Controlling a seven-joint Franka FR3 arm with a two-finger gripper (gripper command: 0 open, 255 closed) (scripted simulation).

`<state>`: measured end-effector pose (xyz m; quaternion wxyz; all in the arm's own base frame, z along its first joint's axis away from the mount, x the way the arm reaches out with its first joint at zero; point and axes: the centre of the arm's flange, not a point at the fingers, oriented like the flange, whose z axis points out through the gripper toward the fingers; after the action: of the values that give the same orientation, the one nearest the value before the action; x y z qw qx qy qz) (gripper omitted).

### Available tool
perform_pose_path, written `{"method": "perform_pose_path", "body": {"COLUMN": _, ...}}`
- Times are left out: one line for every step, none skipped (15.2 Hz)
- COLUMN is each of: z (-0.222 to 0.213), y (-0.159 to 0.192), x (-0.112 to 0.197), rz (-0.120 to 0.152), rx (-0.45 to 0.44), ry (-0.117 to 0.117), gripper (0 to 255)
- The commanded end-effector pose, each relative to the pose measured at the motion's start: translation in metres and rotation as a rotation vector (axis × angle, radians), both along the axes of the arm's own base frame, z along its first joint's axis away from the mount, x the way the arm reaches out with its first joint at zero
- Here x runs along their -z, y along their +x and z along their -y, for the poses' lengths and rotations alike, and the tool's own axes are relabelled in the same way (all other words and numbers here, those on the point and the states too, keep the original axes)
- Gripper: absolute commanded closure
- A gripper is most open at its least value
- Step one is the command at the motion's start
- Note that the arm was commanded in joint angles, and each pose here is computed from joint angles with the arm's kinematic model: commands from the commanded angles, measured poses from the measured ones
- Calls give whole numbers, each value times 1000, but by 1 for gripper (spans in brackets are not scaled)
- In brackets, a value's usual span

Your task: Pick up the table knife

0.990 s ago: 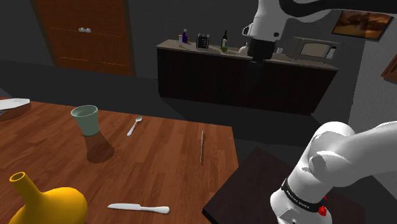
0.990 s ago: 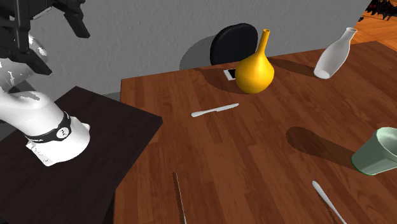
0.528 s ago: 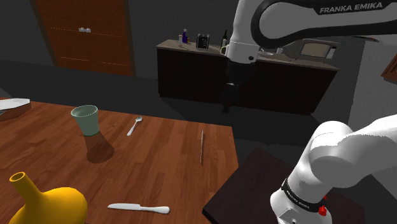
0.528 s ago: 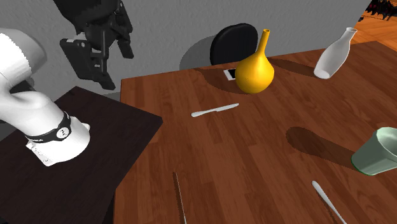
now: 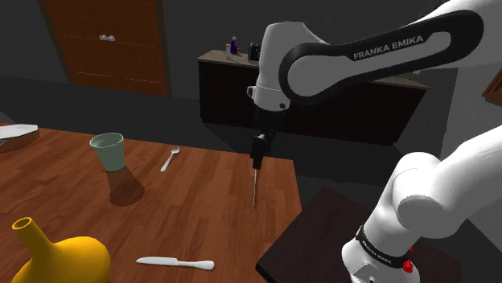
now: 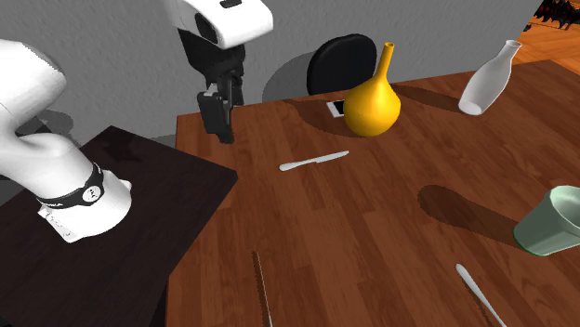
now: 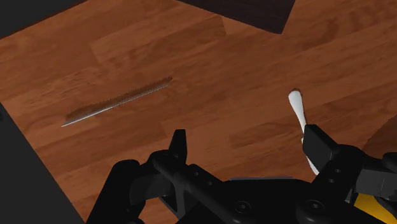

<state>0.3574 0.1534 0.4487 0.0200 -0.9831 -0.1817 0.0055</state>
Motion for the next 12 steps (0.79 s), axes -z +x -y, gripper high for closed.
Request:
{"method": "perform_pose_path", "body": {"z": -17, "y": 6, "x": 23, "rz": 4, "rx": -22, "ry": -3, "gripper": 0}}
{"method": "perform_pose_path", "body": {"z": -26, "y": 9, "x": 32, "rz": 5, "rx": -34, "ry": -6, "gripper": 0}}
{"method": "perform_pose_path", "body": {"z": -35, "y": 12, "x": 42, "rz": 6, "rx": -45, "ry": -8, "gripper": 0}}
{"method": "perform_pose_path", "body": {"z": -44, "y": 16, "x": 51, "rz": 7, "rx": -56, "ry": -10, "gripper": 0}}
{"method": "perform_pose_path", "body": {"z": -53, "y": 19, "x": 61, "rz": 9, "rx": -67, "ry": -12, "gripper": 0}}
{"method": "perform_pose_path", "body": {"z": -62, "y": 22, "x": 70, "rz": 10, "rx": -78, "ry": -14, "gripper": 0}}
{"method": "perform_pose_path", "body": {"z": -71, "y": 25, "x": 80, "rz": 11, "rx": -89, "ry": -17, "gripper": 0}}
{"method": "perform_pose_path", "body": {"z": -80, "y": 28, "x": 89, "rz": 12, "rx": -100, "ry": -19, "gripper": 0}}
{"method": "perform_pose_path", "body": {"z": -89, "y": 30, "x": 99, "rz": 14, "rx": -111, "ry": -21, "gripper": 0}}
{"method": "perform_pose_path", "body": {"z": -98, "y": 33, "x": 108, "rz": 15, "rx": -122, "ry": -23, "gripper": 0}}
{"method": "perform_pose_path", "body": {"z": -107, "y": 36, "x": 118, "rz": 16, "rx": -133, "ry": -26, "gripper": 0}}
{"method": "perform_pose_path", "body": {"z": -116, "y": 38, "x": 127, "rz": 17, "rx": -144, "ry": -28, "gripper": 0}}
